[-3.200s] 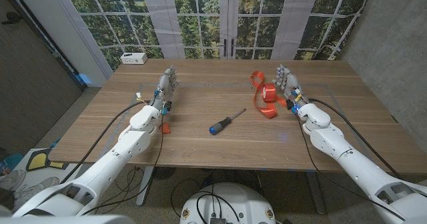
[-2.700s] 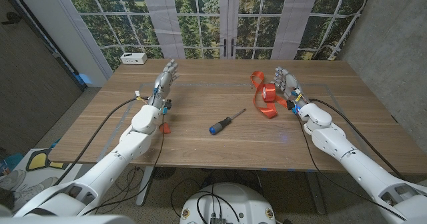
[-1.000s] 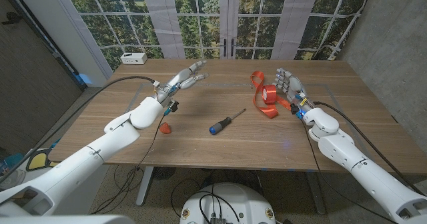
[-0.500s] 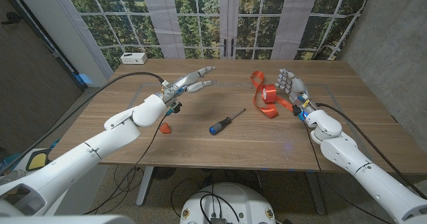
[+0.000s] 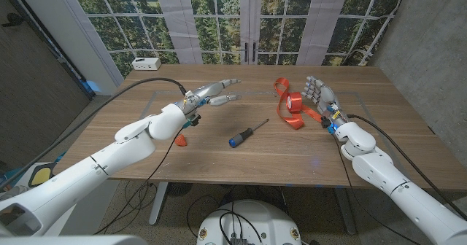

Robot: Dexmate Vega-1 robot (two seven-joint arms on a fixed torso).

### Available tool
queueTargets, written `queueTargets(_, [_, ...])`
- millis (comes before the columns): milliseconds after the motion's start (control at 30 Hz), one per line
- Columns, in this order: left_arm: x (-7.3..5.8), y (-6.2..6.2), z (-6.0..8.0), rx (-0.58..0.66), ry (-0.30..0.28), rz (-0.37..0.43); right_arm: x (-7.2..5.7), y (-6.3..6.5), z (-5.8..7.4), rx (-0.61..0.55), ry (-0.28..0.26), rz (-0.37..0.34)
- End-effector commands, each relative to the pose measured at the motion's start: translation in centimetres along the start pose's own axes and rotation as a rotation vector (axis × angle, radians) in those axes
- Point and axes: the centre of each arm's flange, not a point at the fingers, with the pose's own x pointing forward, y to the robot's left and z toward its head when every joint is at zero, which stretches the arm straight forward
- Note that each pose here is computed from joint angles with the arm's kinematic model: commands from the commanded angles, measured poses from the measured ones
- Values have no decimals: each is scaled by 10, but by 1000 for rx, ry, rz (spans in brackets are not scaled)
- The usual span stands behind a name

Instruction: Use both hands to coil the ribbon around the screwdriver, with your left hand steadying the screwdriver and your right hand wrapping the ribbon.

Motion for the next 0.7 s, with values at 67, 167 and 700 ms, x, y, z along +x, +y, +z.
queueTargets(67, [0,0,25,182,53,-35,-12,-4,-1,6,-2,-12])
queueTargets(167, [-1,1,29,208,54,-25,-14,-5,-2,7,0,-14])
queueTargets(700, [2,-4,48,414,143,-80,-15,-7,-1,5,-2,-7])
